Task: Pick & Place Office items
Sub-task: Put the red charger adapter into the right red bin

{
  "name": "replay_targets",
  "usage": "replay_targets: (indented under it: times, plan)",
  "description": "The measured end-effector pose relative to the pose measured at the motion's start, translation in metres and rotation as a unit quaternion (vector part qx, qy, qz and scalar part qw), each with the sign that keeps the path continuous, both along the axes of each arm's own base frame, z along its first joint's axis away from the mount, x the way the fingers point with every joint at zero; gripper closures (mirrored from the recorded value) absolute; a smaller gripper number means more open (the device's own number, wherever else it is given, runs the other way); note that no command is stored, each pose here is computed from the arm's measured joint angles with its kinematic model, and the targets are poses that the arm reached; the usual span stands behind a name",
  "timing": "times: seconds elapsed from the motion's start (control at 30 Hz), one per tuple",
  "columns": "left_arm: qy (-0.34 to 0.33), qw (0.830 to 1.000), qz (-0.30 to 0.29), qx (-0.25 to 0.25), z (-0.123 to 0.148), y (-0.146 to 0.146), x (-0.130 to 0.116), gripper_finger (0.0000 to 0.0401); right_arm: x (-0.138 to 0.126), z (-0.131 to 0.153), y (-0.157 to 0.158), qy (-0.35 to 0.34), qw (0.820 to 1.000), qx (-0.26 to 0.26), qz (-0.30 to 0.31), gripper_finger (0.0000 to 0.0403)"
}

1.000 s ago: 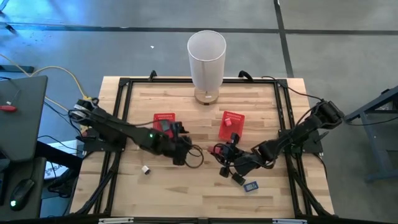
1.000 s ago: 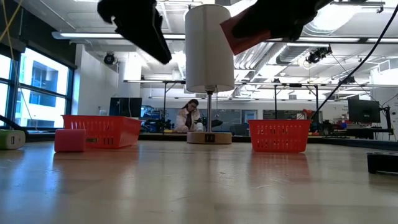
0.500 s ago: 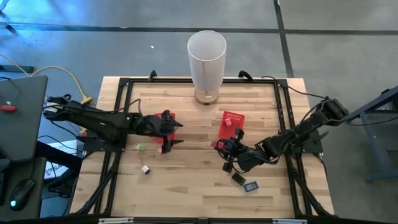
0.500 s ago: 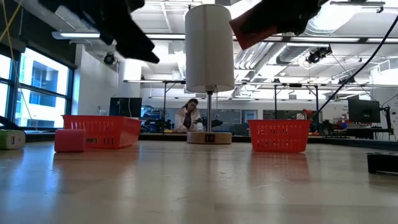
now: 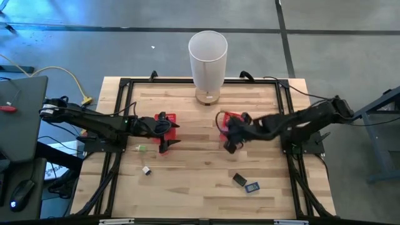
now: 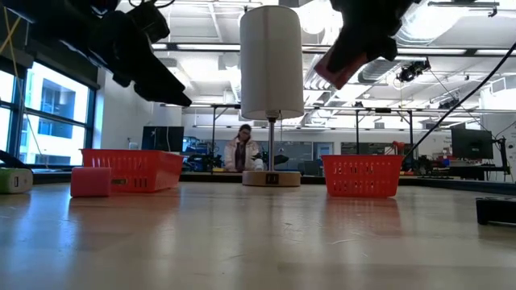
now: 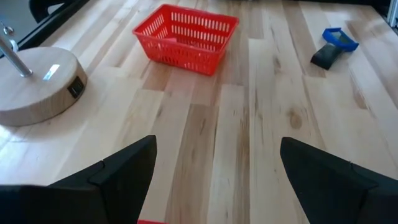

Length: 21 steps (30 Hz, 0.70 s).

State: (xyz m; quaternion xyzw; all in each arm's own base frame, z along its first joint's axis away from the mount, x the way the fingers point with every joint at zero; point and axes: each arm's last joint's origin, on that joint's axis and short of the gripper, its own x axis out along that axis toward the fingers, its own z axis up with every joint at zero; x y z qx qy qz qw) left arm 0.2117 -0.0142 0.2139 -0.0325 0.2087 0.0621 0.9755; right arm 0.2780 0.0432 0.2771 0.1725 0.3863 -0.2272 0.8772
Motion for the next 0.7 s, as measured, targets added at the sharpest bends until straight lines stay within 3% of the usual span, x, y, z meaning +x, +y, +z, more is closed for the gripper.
replay_targets:
  times: [0.33,0.7]
  plan:
    - [-0.001,1.0,-0.02,-0.007,0.0,-0.007,0.0,0.0068,-0.008,-0.005,-0.055,0.094,0.99,0.089,-0.051,0.0296]
    - [-0.005,0.998,-0.052,-0.034,0.001,-0.025,-0.003,0.0068,0.009,-0.046,-0.082,0.187,0.974,0.118,-0.057,0.0296]
